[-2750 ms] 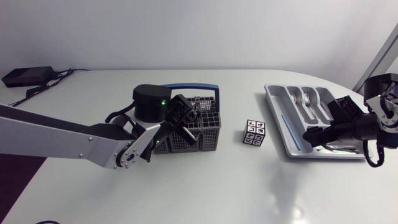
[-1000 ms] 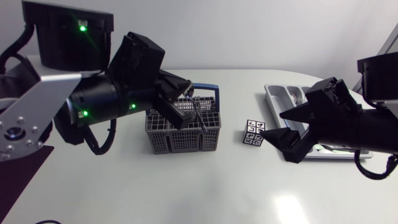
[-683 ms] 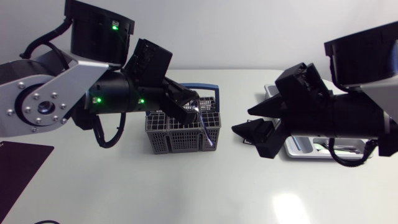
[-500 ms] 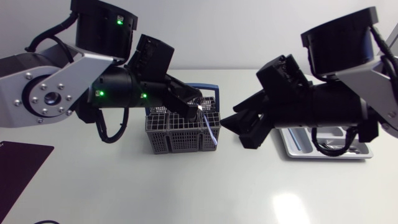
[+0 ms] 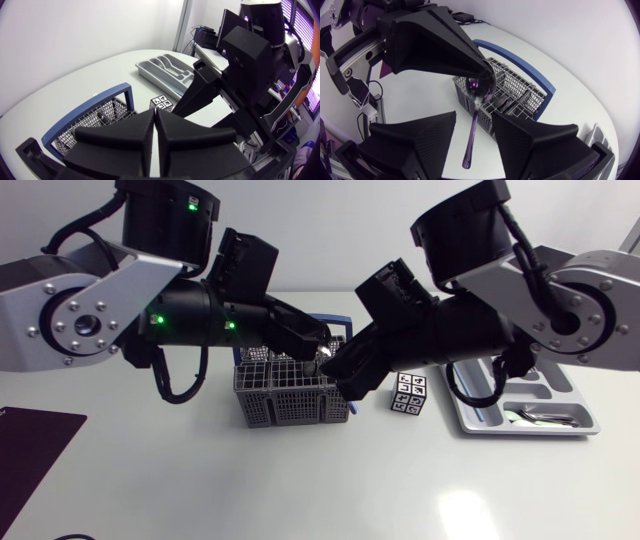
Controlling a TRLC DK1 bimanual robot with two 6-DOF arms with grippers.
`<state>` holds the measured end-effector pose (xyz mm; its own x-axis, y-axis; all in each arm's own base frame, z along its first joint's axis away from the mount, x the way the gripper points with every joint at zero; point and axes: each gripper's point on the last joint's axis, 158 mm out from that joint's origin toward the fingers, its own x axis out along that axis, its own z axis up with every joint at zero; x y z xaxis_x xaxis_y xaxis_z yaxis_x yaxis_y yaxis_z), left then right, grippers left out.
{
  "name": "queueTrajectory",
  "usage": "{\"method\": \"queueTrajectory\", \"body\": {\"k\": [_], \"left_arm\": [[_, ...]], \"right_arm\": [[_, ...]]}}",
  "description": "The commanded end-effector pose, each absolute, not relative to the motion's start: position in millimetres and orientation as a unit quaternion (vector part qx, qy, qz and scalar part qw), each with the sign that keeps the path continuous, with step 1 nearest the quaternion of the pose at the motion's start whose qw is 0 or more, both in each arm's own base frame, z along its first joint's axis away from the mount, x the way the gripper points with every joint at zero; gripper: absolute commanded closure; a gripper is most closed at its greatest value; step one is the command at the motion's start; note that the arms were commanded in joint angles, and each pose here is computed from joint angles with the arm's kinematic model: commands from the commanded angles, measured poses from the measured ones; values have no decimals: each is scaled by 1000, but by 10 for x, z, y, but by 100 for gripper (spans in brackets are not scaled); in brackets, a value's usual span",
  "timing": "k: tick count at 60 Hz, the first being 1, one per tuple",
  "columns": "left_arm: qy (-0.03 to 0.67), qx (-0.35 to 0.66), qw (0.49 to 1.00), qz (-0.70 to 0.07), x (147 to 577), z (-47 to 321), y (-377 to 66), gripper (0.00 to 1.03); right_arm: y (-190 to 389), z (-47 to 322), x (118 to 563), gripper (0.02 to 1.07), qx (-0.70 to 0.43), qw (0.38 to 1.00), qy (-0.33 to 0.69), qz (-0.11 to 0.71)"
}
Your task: Transfer all utensils from the basket to the drawer tray.
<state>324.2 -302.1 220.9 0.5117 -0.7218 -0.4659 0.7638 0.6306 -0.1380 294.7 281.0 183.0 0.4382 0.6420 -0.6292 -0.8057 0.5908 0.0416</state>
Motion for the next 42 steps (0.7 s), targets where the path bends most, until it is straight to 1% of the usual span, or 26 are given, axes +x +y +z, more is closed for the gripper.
{"method": "queueTrajectory", "body": {"k": [1,5,13,16,21,23,32,38,41,42], "left_arm": [[246,30,869,-428,3303,2285,-3053,100],[247,27,868,-429,3303,2286,-3050,100],[247,27,868,-429,3303,2286,-3050,100],[247,27,868,-430,3301,2287,-3052,100],[248,27,868,-430,3299,2280,-3049,100],[247,27,868,-430,3299,2280,-3049,100],[245,27,867,-433,3288,2297,-3057,99],[239,25,868,-435,3287,2349,-3058,94],[234,24,868,-438,3276,2390,-3063,90],[230,23,868,-439,3276,2417,-3064,87]], "right_arm": [[2870,1830,2978,63,-124,838,311,431],[2875,1822,2985,64,-124,837,312,431],[2884,1812,2997,81,-124,837,313,431],[2880,1805,2997,85,-125,837,314,430],[2877,1794,2996,97,-125,837,315,430],[2875,1787,2994,100,-125,837,315,430],[2868,1769,2981,101,-127,836,316,431],[2862,1745,2959,101,-127,833,320,432],[2859,1739,2950,101,-128,832,321,433],[2855,1730,2945,101,-128,832,323,433]]}}
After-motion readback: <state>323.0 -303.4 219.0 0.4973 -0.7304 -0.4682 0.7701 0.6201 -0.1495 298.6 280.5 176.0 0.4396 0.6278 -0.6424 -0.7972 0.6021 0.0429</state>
